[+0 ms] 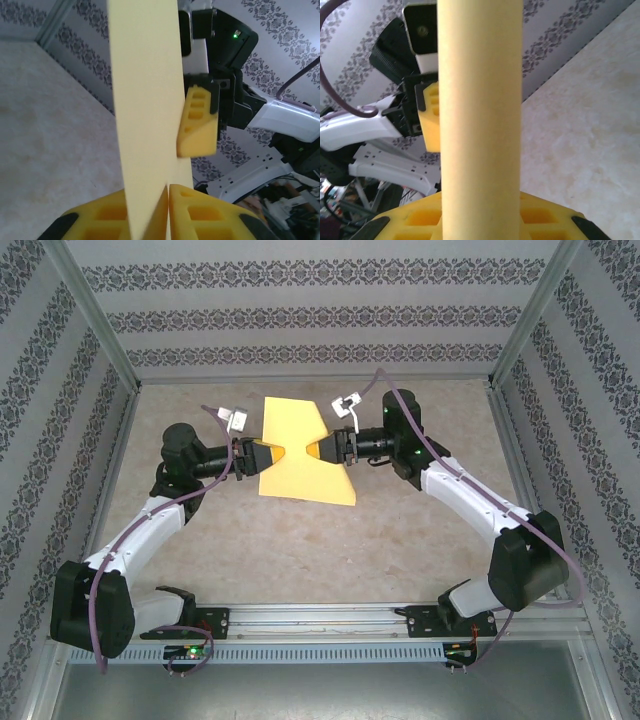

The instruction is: Fold a paper plane with a square sheet of paper (fold left side to right side)

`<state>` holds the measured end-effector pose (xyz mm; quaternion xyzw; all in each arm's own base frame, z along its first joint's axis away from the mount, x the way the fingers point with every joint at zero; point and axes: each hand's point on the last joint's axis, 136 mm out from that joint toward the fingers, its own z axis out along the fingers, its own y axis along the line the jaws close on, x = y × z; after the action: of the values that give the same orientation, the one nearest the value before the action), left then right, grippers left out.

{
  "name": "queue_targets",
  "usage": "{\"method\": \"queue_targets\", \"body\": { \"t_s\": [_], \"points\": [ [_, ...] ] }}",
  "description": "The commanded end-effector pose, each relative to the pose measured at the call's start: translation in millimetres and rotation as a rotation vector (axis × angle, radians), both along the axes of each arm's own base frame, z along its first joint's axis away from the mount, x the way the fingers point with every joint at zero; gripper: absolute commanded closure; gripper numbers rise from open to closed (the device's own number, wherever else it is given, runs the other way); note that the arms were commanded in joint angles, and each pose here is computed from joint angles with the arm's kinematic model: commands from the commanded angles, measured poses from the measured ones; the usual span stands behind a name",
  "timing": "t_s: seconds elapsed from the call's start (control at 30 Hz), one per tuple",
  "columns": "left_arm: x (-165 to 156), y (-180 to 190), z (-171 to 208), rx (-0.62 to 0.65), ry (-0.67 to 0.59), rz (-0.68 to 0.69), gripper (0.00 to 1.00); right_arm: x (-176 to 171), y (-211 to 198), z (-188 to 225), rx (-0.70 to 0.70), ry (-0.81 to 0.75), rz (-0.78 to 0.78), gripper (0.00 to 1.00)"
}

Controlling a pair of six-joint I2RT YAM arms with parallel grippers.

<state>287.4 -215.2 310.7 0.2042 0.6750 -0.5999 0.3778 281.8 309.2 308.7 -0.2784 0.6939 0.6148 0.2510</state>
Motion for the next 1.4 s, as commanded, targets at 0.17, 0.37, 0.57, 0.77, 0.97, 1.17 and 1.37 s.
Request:
{"method": "queue_targets", "body": {
  "t_s": [0.17,0.37,0.57,0.77,0.97,1.17,1.37],
  "points": [
    [16,1,-34,0.084,0.116,0.071,1.00,27,-19,-39,-0.101,0.010,-0.173,0.61],
    [35,4,-88,0.098,0.320,0.149,1.00,52,-55,-86,-0.286,0.074,-0.406,0.42],
    [49,13,-163,0.196,0.539,0.256,1.00,67,-90,-134,-0.426,0.188,-0.586,0.33],
    [50,18,-217,0.297,0.698,0.286,1.00,66,-92,-168,-0.488,0.282,-0.611,0.37],
    [45,27,-248,0.412,0.762,0.311,1.00,63,-68,-194,-0.532,0.342,-0.557,0.62],
    [42,31,-257,0.458,0.789,0.316,0.97,64,-49,-224,-0.582,0.413,-0.518,0.93],
    [43,31,-255,0.462,0.785,0.318,0.89,59,-45,-254,-0.650,0.472,-0.496,1.00]
  ]
}}
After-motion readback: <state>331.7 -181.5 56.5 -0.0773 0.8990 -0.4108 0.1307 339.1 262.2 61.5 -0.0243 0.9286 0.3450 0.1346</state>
